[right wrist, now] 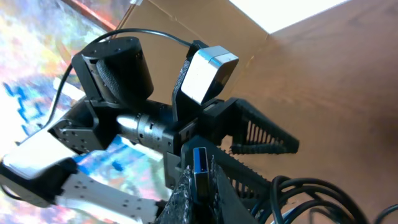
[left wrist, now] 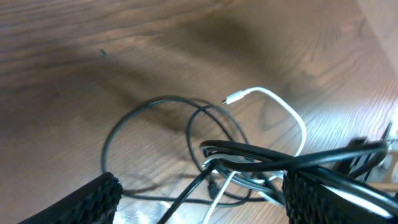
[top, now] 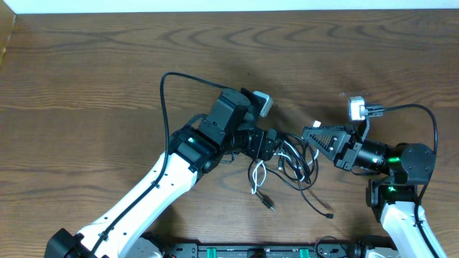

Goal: Untangle cables

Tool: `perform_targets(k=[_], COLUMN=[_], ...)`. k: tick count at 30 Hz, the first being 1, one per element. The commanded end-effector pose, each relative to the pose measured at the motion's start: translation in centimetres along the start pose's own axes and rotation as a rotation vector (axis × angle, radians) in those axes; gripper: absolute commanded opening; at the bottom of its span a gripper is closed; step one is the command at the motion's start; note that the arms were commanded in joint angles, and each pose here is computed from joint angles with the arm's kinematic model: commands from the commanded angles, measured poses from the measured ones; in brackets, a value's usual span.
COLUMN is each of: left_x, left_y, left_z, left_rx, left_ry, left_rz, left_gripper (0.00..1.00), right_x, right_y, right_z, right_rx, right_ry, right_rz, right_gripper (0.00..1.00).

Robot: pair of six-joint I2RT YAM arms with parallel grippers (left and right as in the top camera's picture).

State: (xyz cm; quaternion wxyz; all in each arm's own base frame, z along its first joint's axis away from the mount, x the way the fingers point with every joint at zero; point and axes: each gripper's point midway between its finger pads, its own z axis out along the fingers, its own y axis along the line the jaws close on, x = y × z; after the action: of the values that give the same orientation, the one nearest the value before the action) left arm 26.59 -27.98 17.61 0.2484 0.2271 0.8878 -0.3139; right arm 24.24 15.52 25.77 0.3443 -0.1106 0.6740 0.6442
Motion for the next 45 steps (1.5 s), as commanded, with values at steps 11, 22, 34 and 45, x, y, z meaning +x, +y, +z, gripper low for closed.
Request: perform_targets(k=[11,22,34,45], left_x=[4.5,1.6,2.8,3.0], left_y=[-3.1,-4.6,-7.9,-6.7], left_z=[-0.8,-0.7,-0.4,0.0], left_rx=[0.244,0.296,0.579,0.607], left_ry=[0.156,0.026,0.022,0.063], left_rz=[0.433,0.502,0.584,0.460], left_gripper=[0.83,0.81,0.37,0.08], right_x=[0.6,1.5,1.0,0.3], right_y=[0.0,1.7,2.7,2.5], right_z=[0.0,-0.1,-0.1,0.0], right_rx=[-0.018,-0.063,-0.077,-0.074], right_ry=[0.053,0.134,0.119,0.076], right_rz=[0.135,0.241,0.246,0.214], right_gripper=[0.01,0.01,0.02,0.09])
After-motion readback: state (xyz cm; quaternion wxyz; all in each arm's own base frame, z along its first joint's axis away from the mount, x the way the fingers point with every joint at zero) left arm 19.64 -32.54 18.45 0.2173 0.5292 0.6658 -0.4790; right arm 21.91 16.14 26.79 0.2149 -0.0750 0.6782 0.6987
